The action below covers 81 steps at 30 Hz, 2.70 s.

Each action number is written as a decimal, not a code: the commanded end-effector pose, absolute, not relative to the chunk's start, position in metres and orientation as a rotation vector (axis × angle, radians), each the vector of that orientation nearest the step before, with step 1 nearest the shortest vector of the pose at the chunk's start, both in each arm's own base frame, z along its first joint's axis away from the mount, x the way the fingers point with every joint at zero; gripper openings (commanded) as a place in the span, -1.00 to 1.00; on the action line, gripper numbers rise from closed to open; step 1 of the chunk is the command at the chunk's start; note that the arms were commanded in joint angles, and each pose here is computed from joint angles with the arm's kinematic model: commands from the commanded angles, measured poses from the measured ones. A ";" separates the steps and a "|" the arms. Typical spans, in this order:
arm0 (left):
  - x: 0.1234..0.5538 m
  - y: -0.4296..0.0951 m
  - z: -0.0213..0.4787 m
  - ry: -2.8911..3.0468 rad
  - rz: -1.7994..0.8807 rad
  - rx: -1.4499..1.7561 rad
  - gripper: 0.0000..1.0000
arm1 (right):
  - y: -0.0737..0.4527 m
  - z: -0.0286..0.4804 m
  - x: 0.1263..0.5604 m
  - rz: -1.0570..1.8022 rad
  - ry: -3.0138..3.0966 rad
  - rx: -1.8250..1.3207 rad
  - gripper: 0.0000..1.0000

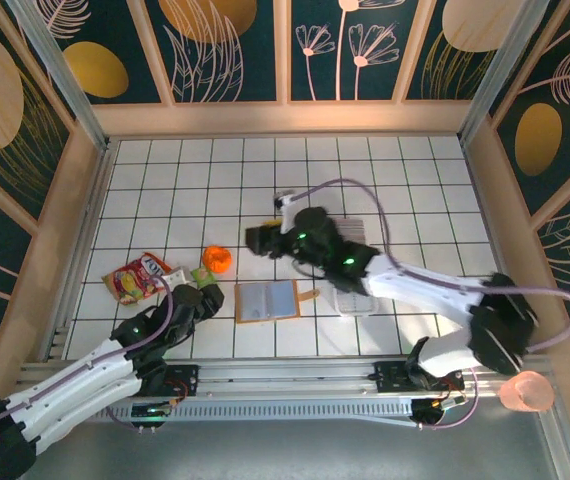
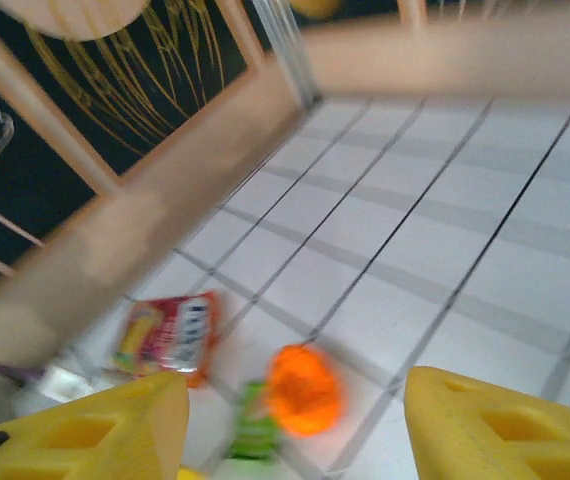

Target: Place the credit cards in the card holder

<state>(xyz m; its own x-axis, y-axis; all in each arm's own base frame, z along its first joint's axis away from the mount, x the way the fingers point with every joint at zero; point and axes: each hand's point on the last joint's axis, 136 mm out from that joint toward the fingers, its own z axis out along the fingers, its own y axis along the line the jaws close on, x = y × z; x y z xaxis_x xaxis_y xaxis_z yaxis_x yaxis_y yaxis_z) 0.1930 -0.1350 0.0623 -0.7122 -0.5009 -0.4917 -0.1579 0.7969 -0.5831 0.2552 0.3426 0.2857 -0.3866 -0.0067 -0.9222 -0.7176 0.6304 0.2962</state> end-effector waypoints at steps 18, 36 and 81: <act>0.197 -0.182 0.067 2.368 -0.844 -0.296 0.23 | 0.140 0.097 0.225 -0.390 1.637 -1.922 0.78; 0.194 -0.182 0.059 2.382 -0.848 -0.285 0.21 | 0.155 0.069 0.257 -0.532 1.574 -1.980 0.83; 0.191 -0.184 0.057 2.385 -0.891 -0.311 -0.44 | 0.151 0.080 0.243 -0.487 1.580 -1.984 -0.64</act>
